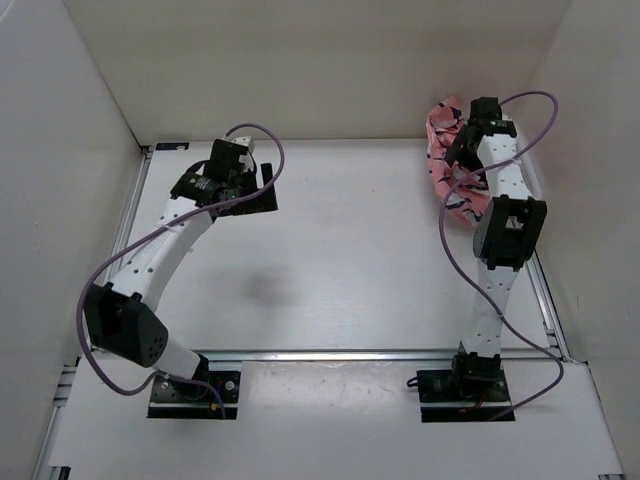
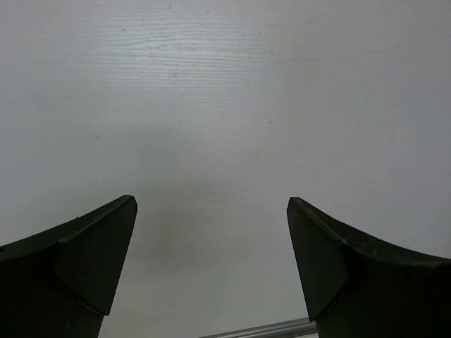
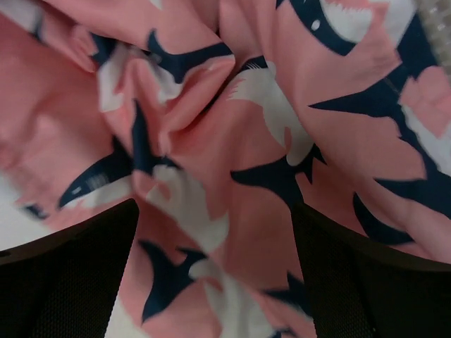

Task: Fold and stack the shorts
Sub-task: Grab the shorts from the pile, then move the shorts to the center of the board

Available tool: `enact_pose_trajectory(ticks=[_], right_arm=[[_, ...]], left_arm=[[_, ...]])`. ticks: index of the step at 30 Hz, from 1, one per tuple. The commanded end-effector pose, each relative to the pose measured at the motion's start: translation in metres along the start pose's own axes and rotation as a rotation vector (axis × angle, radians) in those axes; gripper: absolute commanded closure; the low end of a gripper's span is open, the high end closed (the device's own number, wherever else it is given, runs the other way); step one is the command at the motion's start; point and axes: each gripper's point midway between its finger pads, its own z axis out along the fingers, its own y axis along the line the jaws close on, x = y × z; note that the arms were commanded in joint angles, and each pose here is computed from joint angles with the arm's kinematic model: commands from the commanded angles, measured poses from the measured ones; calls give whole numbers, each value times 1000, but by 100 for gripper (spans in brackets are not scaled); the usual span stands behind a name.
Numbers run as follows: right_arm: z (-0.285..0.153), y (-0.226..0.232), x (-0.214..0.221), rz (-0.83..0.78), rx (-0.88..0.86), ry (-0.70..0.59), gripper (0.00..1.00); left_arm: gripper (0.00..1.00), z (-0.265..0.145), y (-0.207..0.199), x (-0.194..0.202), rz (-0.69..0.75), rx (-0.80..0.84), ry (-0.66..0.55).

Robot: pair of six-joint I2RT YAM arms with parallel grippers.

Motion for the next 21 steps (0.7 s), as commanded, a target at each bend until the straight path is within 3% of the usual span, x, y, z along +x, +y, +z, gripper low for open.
enact_pose_trajectory(ticks=[1, 2, 3, 5, 6, 8, 9, 15, 20, 21], right_arm=[[7, -9, 0, 30, 0, 43, 16], [13, -9, -5, 52, -16, 32, 27], [9, -6, -9, 56, -35, 19, 53], [0, -5, -16, 63, -49, -11, 88], [-18, -2, -32, 76, -76, -69, 100], [-37, -4, -39, 91, -88, -96, 100], [-69, 18, -53, 93, -217, -143, 100], [-243, 95, -68, -27, -587, -367, 100], [-395, 151, -19, -227, -861, -513, 100], [-408, 153, -11, -236, -879, -519, 100]], left_arm=[[1, 0, 2, -13, 10, -18, -17], [1, -2, 1, -16, 9, -15, -25], [1, 1, 2, -18, 9, -24, -25], [1, 2, 0, -20, 9, -23, -28], [1, 0, -1, -25, 8, -18, -41], [1, 1, -2, -27, 8, -18, -42], [1, 1, -4, -27, -1, -9, -39], [1, 13, -8, -25, -18, -1, -10], [1, -7, 31, -27, -133, -105, -15], [1, -14, 46, -30, -161, -130, -24]])
